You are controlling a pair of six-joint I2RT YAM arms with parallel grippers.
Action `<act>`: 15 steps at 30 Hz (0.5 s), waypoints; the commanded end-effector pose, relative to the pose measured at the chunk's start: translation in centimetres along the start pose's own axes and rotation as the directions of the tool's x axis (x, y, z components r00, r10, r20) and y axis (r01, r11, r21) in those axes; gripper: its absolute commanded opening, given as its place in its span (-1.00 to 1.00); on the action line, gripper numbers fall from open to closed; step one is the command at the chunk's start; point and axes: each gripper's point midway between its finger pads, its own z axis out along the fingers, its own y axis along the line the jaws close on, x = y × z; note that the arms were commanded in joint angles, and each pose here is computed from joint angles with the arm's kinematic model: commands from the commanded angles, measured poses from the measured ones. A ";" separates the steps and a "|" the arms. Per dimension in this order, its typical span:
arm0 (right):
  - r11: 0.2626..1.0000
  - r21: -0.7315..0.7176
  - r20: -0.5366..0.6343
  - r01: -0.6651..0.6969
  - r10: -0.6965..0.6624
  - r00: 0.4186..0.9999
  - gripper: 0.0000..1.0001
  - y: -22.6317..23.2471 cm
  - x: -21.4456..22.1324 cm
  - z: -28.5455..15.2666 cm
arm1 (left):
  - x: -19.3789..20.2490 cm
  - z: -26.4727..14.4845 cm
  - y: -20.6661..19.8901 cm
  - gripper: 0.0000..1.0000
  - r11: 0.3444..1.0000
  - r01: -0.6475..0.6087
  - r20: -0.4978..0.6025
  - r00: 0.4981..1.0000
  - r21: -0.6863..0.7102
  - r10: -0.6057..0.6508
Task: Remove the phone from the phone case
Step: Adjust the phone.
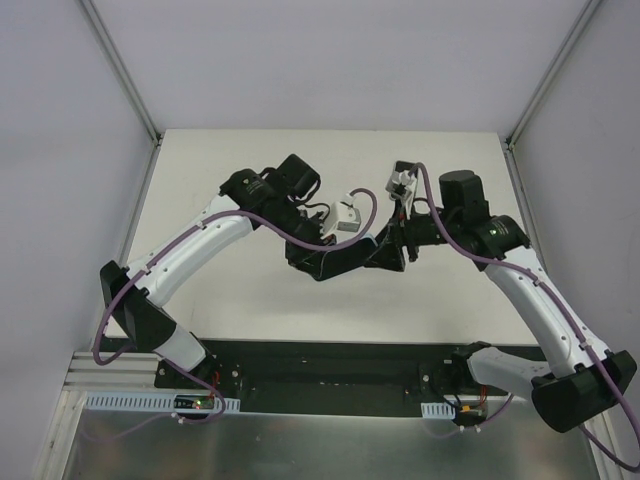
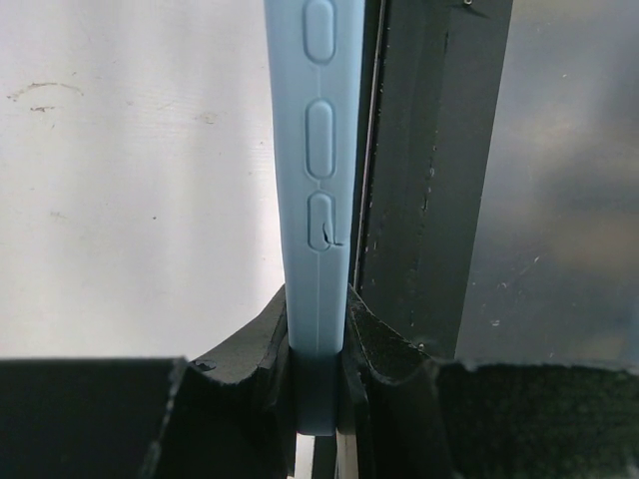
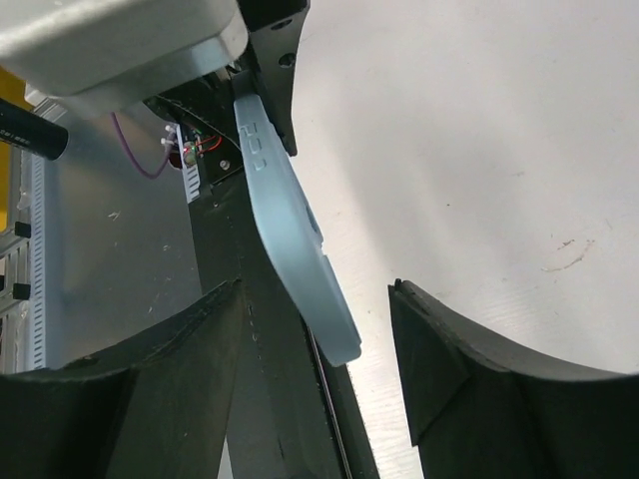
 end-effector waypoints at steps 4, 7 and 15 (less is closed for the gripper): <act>0.995 -0.087 0.034 0.049 -0.046 0.998 -0.05 0.7 -0.7 1.3 | -2.8 -1.3 -1.9 -1.00 0.996 -0.067 0.088 0.994 0.061 0.062; 0.992 -0.122 0.039 0.037 -0.033 0.999 -0.51 1.2 -0.8 1.4 | -2.9 -1.1 -2.2 -1.00 0.995 -0.065 0.092 0.994 0.082 0.057; 0.992 -0.116 0.043 0.049 -0.045 0.998 -1.00 1.8 -0.9 0.7 | -2.8 -0.9 -1.7 -1.00 0.995 -0.075 0.083 0.994 0.073 0.069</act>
